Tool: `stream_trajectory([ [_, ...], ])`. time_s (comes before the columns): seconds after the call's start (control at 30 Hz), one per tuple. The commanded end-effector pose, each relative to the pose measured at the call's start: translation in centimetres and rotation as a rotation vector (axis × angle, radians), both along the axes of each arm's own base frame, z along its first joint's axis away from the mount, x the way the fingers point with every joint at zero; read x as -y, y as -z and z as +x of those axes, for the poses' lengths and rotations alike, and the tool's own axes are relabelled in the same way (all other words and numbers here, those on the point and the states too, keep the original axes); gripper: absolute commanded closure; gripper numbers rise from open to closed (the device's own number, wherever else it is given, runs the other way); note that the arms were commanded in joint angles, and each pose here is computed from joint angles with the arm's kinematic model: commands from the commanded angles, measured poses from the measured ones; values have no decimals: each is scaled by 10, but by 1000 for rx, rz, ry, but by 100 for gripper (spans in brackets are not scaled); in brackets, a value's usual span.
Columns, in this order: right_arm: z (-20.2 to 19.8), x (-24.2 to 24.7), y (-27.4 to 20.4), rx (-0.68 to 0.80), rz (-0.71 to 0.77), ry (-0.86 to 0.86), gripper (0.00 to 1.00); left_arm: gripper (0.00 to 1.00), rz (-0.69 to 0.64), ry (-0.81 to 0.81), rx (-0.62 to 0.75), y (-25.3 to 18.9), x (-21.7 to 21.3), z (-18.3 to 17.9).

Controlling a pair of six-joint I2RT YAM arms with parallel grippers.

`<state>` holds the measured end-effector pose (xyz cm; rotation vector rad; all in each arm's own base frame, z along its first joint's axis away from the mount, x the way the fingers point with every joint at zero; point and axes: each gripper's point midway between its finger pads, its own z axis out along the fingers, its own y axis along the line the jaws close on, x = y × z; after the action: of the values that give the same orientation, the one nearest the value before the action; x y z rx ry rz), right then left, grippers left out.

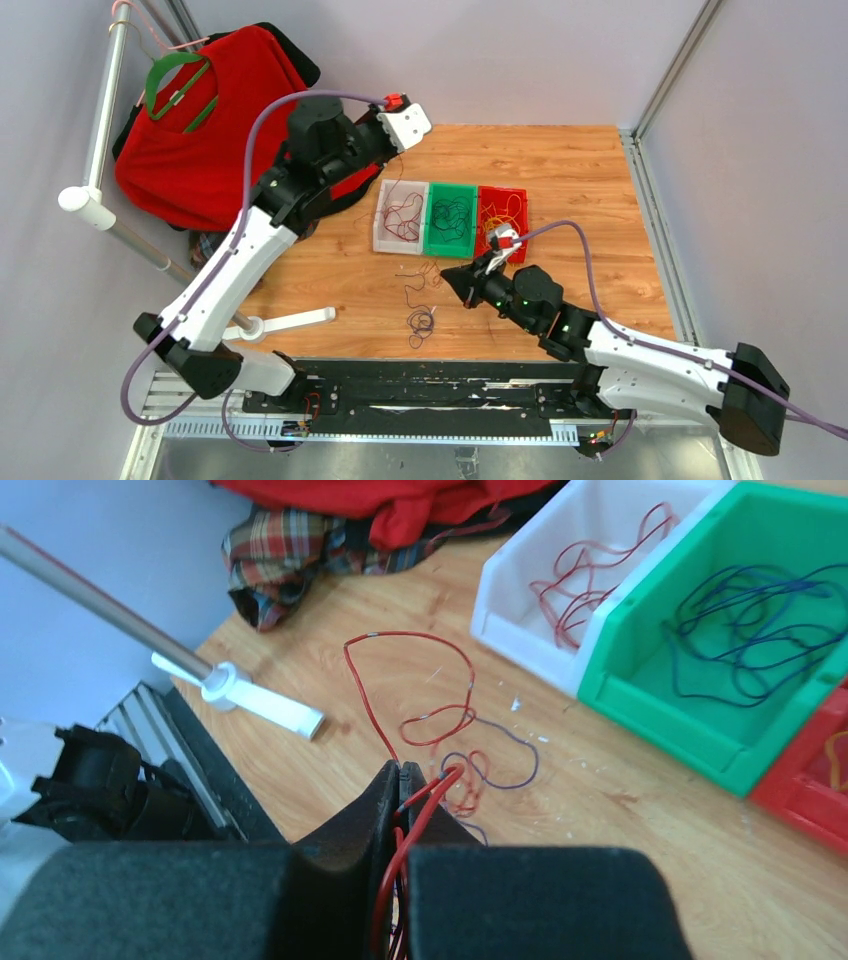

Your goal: Untangle the cables

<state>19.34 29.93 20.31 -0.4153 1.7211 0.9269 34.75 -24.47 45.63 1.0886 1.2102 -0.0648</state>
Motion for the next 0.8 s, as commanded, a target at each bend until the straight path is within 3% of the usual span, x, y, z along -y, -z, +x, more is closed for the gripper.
stream_trajectory([
  [0.0, 15, 31, -8, 22, -2, 140, 99, 99, -9, -18, -16, 10, 9, 20],
  [0.23, 20, 54, -20, 54, 2, 204, 99, 99, 30, -28, -25, 29, 26, 49],
  [0.6, 27, 64, -16, 52, -24, 245, 99, 99, -27, -24, 45, -17, 32, 56],
  [0.77, 28, 66, -17, 52, -21, 249, 99, 99, 18, -29, 10, 13, 32, 59],
])
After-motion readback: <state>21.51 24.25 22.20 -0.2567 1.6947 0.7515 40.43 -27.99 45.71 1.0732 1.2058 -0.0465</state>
